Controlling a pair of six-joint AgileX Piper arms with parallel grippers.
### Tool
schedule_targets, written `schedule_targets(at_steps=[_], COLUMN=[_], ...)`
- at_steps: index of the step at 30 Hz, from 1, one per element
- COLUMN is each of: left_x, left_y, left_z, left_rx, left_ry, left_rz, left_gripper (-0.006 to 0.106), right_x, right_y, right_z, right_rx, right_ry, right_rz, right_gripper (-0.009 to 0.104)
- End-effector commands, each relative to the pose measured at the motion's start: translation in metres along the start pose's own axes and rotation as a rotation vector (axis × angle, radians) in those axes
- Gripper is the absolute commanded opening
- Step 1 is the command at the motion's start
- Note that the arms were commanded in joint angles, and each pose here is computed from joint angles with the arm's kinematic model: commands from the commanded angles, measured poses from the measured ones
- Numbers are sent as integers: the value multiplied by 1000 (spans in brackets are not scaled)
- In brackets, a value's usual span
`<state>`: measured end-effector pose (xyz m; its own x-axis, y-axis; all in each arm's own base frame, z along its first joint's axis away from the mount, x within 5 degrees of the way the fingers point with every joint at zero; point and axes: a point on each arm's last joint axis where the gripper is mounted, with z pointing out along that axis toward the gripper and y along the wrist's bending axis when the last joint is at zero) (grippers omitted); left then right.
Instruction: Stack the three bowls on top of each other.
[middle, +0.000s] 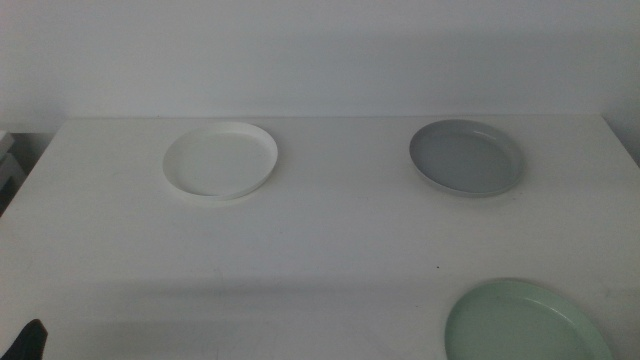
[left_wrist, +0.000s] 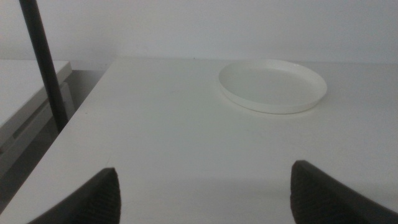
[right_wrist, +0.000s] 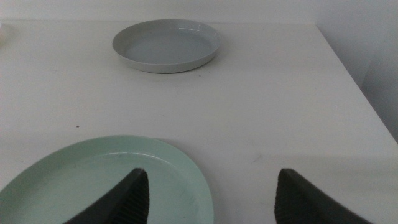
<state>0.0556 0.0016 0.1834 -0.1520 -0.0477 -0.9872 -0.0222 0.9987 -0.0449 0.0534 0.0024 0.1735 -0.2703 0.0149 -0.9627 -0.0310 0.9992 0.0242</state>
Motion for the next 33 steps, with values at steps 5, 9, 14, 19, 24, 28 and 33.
schedule_targets(at_steps=[5, 9, 14, 19, 24, 28, 33], left_x=[-5, -5, -5, -5, -5, -5, -5], left_y=[-1, -1, -1, -1, -1, -1, -1], left_z=[-1, -1, -1, -1, -1, -1, -1], left_rx=[15, 15, 15, 15, 15, 15, 15], left_ry=[-78, -78, -78, -78, -78, -78, -78], left_rz=[-20, -20, -20, -20, -20, -20, -20], left_gripper=[90, 90, 90, 90, 90, 90, 90], right_x=[-10, -10, -30, -65, -97, -119, -152], right_y=[-1, -1, 0, 1, 2, 3, 4], right_z=[-3, -3, -14, -24, -24, -20, -11], right_rx=[10, 10, 5, 4, 6, 4, -2], right_ry=[-104, -104, -82, -115, -102, -7, 165], right_rz=[-9, -9, 4, 3, 0, 3, -1], right_gripper=[54, 54, 54, 54, 54, 54, 54])
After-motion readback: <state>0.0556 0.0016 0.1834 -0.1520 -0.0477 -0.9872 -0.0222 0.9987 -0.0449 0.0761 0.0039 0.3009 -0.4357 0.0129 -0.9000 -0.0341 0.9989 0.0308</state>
